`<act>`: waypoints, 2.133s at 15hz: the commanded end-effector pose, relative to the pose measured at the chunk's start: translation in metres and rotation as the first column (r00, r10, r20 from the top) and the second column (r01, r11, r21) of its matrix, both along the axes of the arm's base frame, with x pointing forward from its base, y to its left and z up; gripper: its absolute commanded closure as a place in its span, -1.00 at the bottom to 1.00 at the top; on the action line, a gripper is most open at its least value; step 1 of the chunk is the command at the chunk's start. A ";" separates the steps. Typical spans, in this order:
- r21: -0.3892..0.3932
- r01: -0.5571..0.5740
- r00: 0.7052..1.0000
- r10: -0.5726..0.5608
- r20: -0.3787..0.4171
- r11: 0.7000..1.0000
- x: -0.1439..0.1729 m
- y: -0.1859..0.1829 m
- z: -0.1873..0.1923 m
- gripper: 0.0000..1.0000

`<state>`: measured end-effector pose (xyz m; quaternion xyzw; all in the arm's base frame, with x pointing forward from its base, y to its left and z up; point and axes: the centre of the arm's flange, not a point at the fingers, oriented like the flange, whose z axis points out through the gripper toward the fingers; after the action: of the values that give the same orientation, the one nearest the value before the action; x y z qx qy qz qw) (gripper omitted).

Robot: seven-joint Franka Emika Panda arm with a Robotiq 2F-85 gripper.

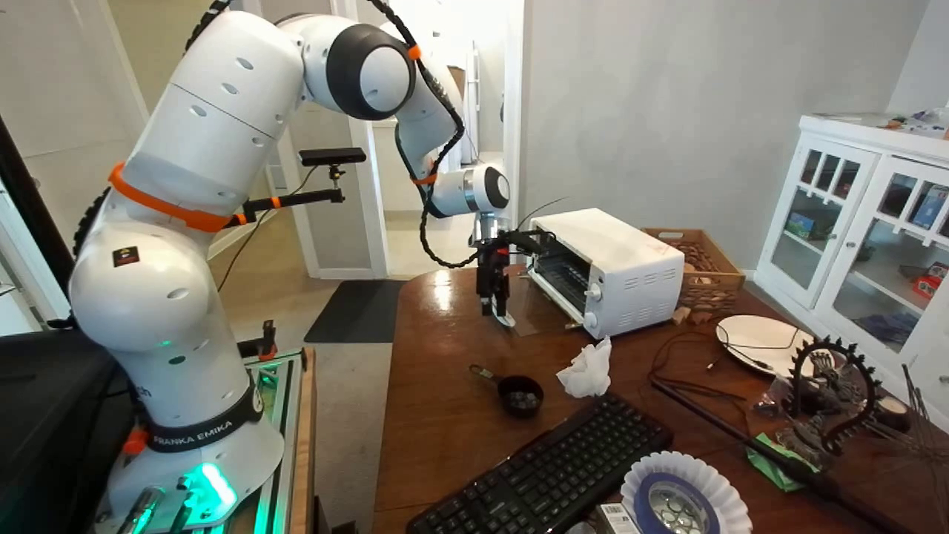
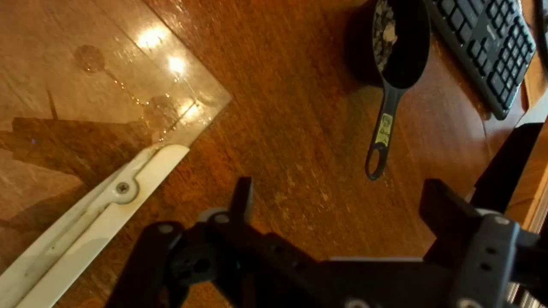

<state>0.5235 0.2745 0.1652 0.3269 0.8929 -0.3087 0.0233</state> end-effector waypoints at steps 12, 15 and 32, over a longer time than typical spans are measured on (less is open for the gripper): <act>-0.009 0.340 0.937 -0.340 -0.075 0.940 -0.022 -0.075 -0.032 -1.00; -0.035 0.377 0.921 -0.379 -0.089 0.926 -0.023 -0.097 -0.031 -1.00; -0.144 0.435 0.884 -0.452 -0.118 0.889 0.019 -0.141 -0.018 -1.00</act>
<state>0.5218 0.1347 0.1509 0.4966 0.7739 -0.3788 -0.1049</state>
